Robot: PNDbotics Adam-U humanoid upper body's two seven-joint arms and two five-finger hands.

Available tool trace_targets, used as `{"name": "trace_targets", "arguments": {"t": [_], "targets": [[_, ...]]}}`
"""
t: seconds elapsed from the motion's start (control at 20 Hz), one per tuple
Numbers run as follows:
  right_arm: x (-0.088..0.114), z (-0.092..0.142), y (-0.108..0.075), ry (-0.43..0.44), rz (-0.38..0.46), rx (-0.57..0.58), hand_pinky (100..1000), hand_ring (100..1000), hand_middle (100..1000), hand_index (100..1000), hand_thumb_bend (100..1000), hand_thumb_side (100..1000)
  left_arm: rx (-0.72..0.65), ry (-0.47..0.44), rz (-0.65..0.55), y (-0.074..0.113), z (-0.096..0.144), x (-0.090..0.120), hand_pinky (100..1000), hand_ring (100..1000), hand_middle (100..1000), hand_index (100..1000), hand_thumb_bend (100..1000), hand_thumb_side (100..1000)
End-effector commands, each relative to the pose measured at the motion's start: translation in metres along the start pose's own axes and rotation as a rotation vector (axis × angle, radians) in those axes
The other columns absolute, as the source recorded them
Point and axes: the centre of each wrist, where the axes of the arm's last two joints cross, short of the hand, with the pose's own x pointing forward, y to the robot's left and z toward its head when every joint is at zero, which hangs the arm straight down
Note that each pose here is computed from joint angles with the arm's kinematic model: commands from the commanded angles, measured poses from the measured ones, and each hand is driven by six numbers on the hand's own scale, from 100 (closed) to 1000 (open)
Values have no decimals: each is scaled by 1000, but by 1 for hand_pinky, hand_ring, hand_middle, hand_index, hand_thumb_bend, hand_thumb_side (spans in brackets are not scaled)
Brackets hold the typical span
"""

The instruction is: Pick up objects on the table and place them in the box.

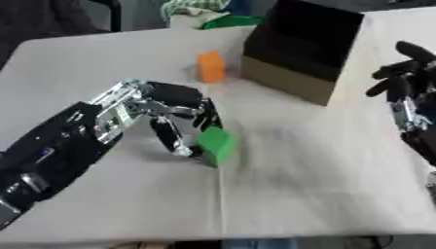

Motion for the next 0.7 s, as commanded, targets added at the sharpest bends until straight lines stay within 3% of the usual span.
{"name": "trace_targets", "arguments": {"t": [0.05, 0.15, 0.25, 0.45, 0.7], "targets": [[4, -3, -3, -19, 21, 7, 906, 544, 601, 919, 100, 509, -287, -236, -252, 21, 16, -5, 623, 479, 466, 702, 204, 200], [4, -3, -3, -17, 21, 5, 907, 544, 601, 919, 100, 511, -247, -217, -262, 32, 24, -7, 626, 479, 470, 702, 184, 174], [4, -3, -3, -16, 22, 6, 907, 544, 601, 919, 100, 511, -212, -193, -274, 44, 32, -10, 628, 482, 473, 705, 250, 167], [3, -2, -3, -12, 21, 2, 907, 544, 601, 919, 100, 511, -123, -153, -278, 70, 44, -19, 632, 485, 477, 709, 272, 164], [3, -1, -2, -10, 14, 5, 907, 543, 601, 919, 100, 512, -14, -126, -300, 110, 35, -24, 638, 488, 480, 709, 287, 133]]}}
